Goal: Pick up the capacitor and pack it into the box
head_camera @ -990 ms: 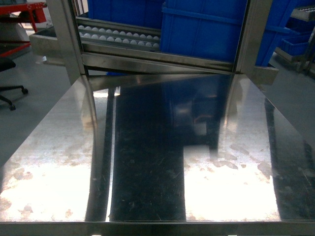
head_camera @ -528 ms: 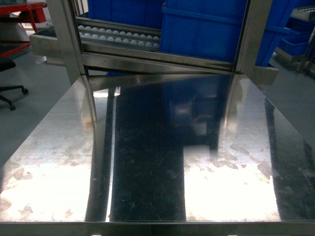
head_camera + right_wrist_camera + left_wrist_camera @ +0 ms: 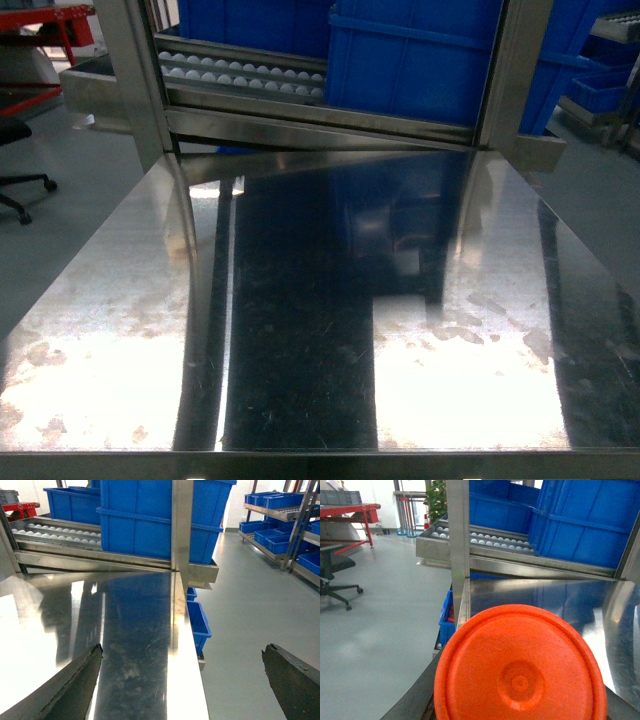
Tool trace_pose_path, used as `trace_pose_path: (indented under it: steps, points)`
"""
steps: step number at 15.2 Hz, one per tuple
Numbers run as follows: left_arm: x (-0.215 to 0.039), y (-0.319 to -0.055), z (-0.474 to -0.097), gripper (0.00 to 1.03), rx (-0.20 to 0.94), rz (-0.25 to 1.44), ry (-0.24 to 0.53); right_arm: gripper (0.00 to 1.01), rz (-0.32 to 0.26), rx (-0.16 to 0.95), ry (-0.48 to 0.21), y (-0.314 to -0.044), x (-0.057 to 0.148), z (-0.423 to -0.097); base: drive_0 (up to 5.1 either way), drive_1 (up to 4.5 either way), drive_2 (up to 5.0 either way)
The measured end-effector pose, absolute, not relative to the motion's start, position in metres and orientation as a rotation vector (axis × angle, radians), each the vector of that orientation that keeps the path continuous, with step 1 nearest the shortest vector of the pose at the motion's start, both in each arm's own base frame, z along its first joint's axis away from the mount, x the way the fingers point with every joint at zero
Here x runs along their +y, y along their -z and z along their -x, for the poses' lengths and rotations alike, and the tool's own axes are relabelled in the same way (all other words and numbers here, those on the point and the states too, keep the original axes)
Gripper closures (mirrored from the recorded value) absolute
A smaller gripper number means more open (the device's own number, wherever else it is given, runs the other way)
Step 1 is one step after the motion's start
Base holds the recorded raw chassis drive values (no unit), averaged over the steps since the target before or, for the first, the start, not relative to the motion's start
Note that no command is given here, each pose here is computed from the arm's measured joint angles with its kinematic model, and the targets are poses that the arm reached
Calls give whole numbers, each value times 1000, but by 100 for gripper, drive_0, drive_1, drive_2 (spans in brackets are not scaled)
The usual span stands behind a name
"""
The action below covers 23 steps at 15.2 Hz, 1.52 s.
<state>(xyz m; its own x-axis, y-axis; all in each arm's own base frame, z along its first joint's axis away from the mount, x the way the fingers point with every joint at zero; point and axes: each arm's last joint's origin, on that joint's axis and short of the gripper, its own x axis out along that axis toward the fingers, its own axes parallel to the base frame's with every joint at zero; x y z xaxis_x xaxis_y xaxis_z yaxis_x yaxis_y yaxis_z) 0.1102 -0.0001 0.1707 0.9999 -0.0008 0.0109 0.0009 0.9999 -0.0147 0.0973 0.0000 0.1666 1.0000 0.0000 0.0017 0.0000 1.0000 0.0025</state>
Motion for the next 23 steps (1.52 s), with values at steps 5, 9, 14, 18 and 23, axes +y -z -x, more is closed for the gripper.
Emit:
trace_pose_path:
  steps: [5,9,14,18,23]
  points:
    - [0,-170,-97,59,-22,14,4,3,-3,-2,0,-167,0,-97,0,0,0]
    - [0,-167,-97,59,3,12,0,3,-2,-2,0,-167,0,-97,0,0,0]
    - [0,-167,-97,59,3,11,0,3,-2,-1,0,-167,0,-97,0,0,0]
    - [0,-167,-97,59,3,11,0,3,-2,-2,0,-167,0,-97,0,0,0]
    - [0,-167,-97,59,3,11,0,3,-3,-2,0,-167,0,-97,0,0,0]
